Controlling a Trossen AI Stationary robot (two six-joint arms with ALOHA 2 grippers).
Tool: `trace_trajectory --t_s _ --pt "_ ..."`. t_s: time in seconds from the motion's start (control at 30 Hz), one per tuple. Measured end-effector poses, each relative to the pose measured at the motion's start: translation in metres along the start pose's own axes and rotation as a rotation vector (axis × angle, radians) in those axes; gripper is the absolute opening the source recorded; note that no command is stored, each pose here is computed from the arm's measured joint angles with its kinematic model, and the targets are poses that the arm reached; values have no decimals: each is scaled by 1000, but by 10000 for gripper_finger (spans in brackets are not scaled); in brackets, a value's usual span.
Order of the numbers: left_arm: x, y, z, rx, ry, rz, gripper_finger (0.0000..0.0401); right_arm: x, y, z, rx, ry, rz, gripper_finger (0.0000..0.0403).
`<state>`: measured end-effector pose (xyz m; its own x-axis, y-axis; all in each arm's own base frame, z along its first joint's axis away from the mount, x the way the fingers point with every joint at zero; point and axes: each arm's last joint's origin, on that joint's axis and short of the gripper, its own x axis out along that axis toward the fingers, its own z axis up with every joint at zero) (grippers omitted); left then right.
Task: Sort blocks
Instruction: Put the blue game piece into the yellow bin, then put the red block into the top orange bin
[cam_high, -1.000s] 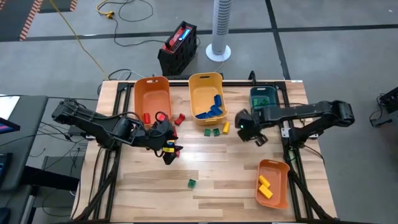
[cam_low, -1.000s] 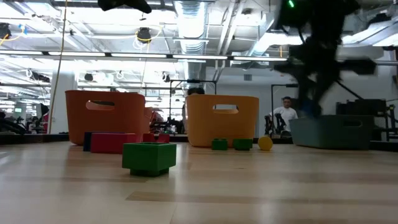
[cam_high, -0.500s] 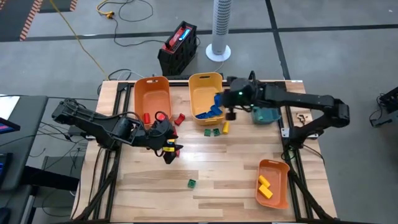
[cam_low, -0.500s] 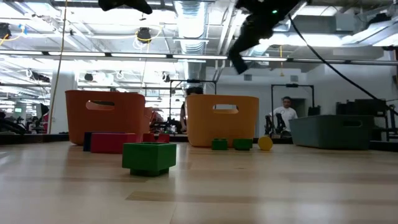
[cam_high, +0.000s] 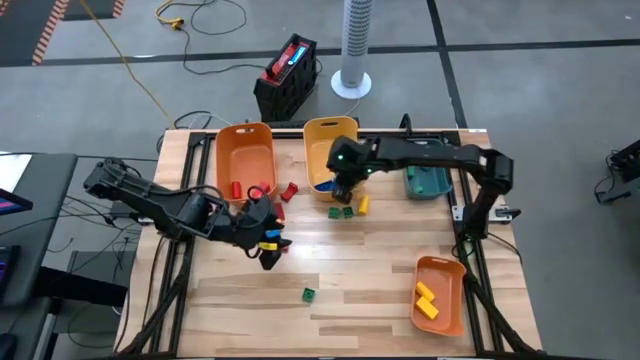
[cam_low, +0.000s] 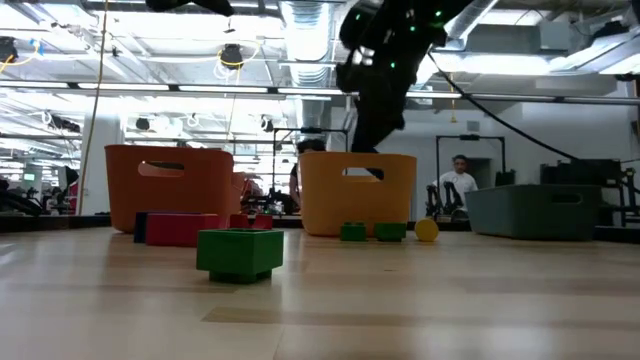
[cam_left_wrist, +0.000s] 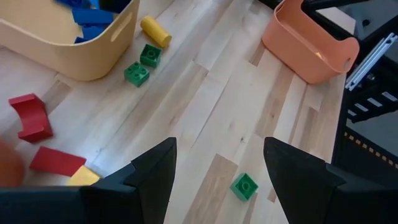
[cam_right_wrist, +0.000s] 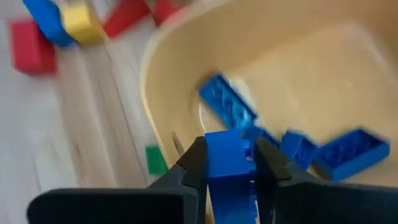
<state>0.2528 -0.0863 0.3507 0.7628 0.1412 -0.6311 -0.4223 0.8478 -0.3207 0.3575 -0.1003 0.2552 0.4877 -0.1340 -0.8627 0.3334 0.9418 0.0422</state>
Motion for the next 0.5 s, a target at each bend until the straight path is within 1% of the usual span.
trace_trajectory --t_s 0.07,0.13,0.27,0.33,0.4,0.5 --pt "0 1 -1 -4 7 6 235 5 0 -2 -16 50 -4 106" --pt "0 1 -1 -3 17 0 235 7 -2 -4 -31 86 -7 133" --pt "0 1 -3 15 55 -18 235 -2 -7 1 -32 70 5 203" --pt "0 1 -4 25 66 -14 235 -13 -11 8 -24 34 2 235" --pt "0 3 -5 32 78 -5 235 -27 -15 14 -16 -4 -4 259" --pt "0 4 -6 40 92 8 235 -56 -20 24 -2 -94 -11 274"
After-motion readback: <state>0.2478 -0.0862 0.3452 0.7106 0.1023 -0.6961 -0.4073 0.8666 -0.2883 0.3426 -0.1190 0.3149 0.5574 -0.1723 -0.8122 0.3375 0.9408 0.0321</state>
